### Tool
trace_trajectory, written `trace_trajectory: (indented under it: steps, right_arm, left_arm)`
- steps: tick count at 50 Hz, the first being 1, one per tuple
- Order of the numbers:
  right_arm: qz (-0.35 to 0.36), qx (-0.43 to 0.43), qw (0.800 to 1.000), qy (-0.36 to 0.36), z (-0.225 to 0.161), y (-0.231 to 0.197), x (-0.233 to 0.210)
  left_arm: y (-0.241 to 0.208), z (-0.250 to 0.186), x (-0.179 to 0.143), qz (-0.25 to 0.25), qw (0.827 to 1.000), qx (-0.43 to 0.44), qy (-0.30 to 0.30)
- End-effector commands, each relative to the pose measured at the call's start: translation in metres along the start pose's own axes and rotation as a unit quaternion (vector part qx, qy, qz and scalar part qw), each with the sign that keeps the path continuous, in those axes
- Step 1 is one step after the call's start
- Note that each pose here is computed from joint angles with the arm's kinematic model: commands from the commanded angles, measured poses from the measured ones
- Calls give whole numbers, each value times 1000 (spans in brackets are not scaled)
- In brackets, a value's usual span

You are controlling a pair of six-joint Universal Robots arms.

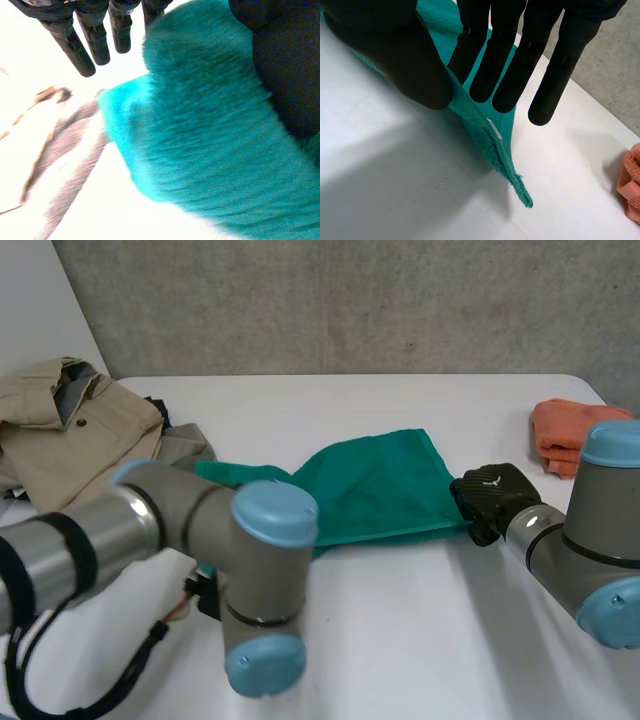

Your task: Fold the laundry.

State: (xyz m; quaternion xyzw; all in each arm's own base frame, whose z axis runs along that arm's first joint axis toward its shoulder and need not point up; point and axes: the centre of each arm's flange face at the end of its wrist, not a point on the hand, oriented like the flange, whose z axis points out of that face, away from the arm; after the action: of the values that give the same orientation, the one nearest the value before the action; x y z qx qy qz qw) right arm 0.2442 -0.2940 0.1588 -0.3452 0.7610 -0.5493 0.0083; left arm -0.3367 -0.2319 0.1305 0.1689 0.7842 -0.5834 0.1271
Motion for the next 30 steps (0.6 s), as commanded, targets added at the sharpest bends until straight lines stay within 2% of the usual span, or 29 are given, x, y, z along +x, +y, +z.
trace_trajectory:
  steps: [1,4,8,13,15,22,26,30]
  right_arm:
    - [0,4,1000,5,2,-2,4]
    - [0,7,1000,8,3,-3,6]
    - [1,10,1000,14,4,-6,11]
    - [-1,18,1000,23,5,-12,17]
    - [-3,22,999,26,4,-16,19]
    - [-41,64,995,71,-18,-63,55]
    - [-71,101,985,119,-54,-114,92]
    - [-77,107,982,135,-86,-148,112]
  left_arm:
    - [-10,20,-51,-14,997,-8,-79]
    - [-10,26,-63,-7,996,-8,-90]
    - [-3,39,-76,30,995,-10,-91]
    - [0,46,-82,77,996,-5,-54]
    - [-4,43,-83,81,996,2,-39]
    - [-60,5,-106,53,994,90,24]
    - [-116,-31,-139,24,983,176,41]
    - [-144,-58,-154,27,974,214,77]
